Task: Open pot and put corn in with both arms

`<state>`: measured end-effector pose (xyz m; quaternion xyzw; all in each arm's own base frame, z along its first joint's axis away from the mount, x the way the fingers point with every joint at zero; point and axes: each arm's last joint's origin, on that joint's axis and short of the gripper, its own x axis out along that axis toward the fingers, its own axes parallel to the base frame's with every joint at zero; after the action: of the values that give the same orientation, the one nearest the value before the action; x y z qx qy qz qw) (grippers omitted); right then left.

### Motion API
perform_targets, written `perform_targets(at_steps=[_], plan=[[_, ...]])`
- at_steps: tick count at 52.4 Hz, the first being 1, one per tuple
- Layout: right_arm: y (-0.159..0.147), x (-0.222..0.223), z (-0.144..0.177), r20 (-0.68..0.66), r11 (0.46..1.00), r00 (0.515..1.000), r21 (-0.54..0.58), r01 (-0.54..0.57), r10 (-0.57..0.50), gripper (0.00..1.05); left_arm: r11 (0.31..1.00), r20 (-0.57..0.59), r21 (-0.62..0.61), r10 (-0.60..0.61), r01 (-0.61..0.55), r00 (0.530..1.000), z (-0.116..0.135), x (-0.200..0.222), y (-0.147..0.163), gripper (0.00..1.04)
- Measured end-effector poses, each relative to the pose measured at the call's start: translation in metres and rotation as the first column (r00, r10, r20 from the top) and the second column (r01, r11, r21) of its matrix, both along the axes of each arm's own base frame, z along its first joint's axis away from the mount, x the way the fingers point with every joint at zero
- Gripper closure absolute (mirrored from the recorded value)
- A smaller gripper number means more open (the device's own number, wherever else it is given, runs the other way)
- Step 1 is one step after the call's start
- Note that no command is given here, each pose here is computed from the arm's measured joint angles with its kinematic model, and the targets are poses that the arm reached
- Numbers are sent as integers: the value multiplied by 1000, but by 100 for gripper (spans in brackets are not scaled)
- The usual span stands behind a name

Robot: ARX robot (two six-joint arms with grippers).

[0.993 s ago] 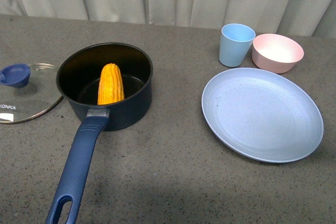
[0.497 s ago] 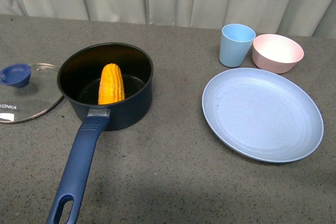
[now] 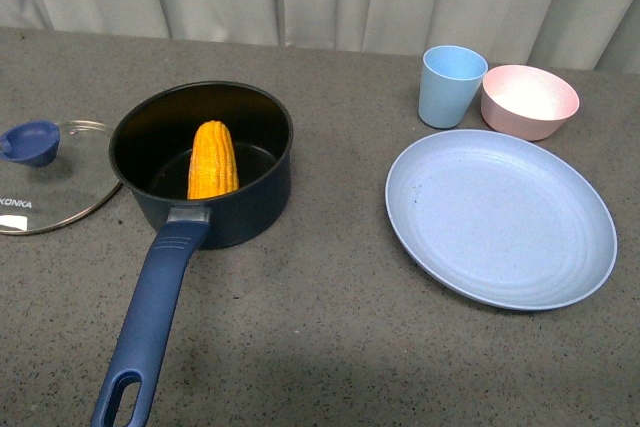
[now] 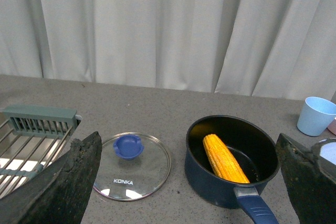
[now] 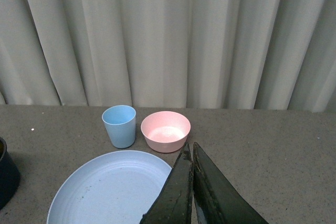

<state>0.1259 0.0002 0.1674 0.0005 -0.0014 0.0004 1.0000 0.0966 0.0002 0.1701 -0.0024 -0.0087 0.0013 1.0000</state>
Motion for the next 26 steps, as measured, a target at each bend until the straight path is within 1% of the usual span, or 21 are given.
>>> perform_targets(at_steps=[26], plan=[[0, -14, 1, 6, 1000, 1000, 0, 0, 0, 104, 1000, 0, 0, 0, 0, 1000, 0, 0, 0, 7]])
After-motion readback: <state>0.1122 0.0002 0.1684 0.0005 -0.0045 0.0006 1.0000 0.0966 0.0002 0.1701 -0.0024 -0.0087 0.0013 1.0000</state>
